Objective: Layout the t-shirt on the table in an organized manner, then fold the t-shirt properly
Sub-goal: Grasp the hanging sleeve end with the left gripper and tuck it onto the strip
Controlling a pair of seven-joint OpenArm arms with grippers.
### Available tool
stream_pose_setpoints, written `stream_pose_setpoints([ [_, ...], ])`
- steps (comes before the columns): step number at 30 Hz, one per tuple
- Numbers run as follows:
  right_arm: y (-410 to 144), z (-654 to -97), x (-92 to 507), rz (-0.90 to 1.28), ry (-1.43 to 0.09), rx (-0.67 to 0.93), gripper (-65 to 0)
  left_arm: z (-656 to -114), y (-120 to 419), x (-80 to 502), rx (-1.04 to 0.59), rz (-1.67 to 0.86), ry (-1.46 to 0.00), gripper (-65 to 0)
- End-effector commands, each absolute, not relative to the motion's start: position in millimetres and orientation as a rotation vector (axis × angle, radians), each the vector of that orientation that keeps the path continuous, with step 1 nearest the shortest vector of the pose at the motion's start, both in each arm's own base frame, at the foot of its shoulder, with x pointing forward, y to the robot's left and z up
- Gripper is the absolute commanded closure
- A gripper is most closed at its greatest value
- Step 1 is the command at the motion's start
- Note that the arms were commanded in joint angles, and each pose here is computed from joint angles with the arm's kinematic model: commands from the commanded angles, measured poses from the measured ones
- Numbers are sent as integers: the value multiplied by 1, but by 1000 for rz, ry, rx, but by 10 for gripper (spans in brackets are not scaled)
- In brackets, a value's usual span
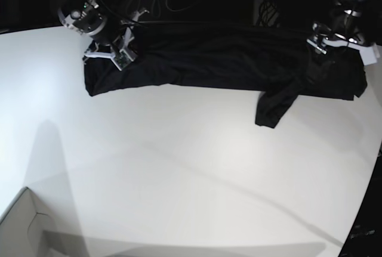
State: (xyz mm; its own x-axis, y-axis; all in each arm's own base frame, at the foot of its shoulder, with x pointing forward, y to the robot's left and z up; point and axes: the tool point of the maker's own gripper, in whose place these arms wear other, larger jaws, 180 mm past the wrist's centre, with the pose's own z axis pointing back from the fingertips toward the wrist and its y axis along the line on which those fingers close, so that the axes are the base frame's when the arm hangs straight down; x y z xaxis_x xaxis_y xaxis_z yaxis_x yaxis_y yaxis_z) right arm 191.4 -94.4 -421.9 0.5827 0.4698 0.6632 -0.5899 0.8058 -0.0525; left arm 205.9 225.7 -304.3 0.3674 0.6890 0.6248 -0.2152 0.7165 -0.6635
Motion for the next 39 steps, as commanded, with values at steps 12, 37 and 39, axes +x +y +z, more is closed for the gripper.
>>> stream_pose_setpoints([
  [12,-92,-414,198,620,-757,186,0,-312,169,309,-208,162,-997,-427],
  [37,-95,-411,205,623,-767,172,0,-395,191,358,-84,189,-822,-426],
  [39,-95,-411,205,623,-768,171,0,-403,191,356,-86,193,-801,-426],
])
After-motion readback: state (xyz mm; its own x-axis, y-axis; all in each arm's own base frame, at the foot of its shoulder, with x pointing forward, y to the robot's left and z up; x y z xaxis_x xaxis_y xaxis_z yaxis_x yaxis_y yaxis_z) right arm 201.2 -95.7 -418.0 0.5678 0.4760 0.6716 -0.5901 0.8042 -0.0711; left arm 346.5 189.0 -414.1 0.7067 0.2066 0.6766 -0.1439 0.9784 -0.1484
